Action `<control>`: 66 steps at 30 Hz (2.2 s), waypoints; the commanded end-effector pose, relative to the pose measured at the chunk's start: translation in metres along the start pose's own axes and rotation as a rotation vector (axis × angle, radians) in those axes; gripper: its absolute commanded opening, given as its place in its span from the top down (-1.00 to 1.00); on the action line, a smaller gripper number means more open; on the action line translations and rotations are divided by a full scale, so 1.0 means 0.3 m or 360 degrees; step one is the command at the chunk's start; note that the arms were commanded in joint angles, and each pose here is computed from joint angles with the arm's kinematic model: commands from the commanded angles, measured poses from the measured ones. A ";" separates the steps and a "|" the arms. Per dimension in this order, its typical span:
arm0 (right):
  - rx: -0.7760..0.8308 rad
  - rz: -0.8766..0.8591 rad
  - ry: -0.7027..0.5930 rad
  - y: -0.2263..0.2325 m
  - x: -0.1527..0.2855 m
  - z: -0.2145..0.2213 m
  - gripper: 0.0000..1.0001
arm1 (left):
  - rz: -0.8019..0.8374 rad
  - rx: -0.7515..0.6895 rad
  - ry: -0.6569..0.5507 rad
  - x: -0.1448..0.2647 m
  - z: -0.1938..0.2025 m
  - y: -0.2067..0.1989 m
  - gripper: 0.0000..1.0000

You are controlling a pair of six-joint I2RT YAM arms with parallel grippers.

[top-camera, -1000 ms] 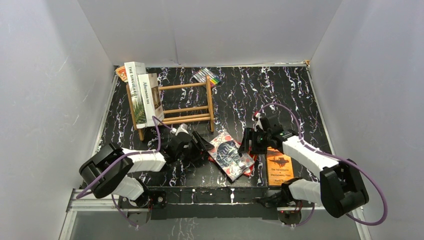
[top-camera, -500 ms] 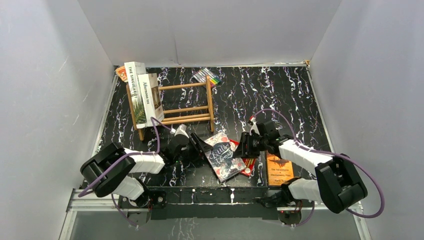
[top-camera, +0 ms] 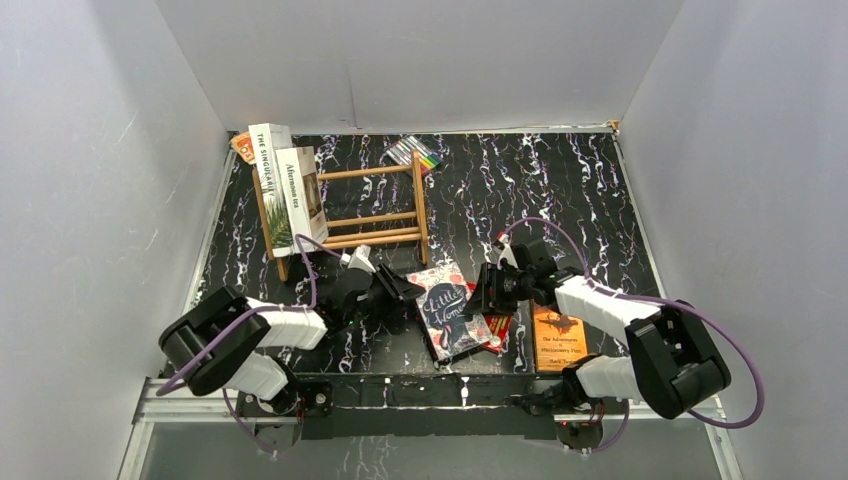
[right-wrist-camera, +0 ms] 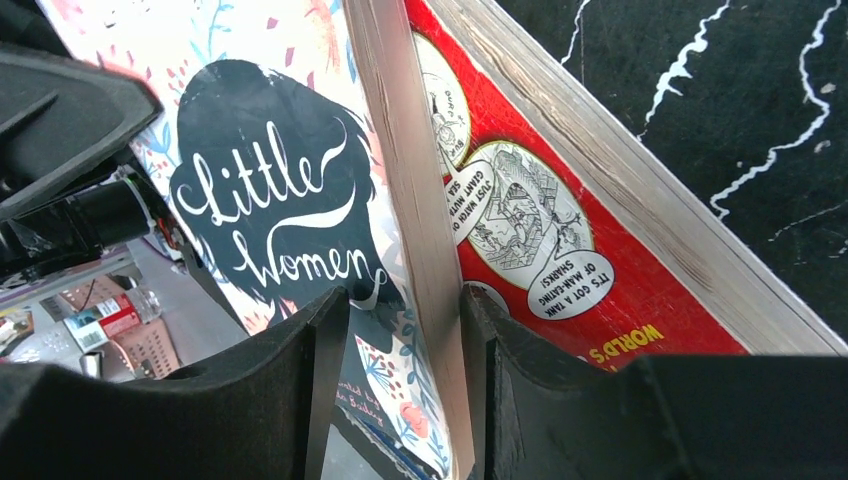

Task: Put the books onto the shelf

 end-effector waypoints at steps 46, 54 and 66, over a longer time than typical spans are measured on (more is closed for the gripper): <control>0.0168 -0.1331 -0.0770 0.509 0.464 -0.269 -0.97 | 0.1167 -0.0355 0.0528 0.462 -0.149 -0.931 1.00; 0.0266 -0.1543 -0.0957 0.599 0.591 -0.276 -0.70 | 0.1156 -0.0377 0.0487 0.451 -0.178 -0.965 1.00; 0.0326 -0.1497 -0.1020 0.621 0.621 -0.291 0.93 | 0.1010 -0.0370 0.0437 0.423 -0.208 -0.905 0.68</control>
Point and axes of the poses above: each gripper's point midway between its finger pads, its own x axis back along the fingers, its own y axis along the line the jaws close on, z = x × y, the point moved 5 cm from there along x, back along the fingers, and after that the axes turned 8 degrees about x, right-handed, at the moved point
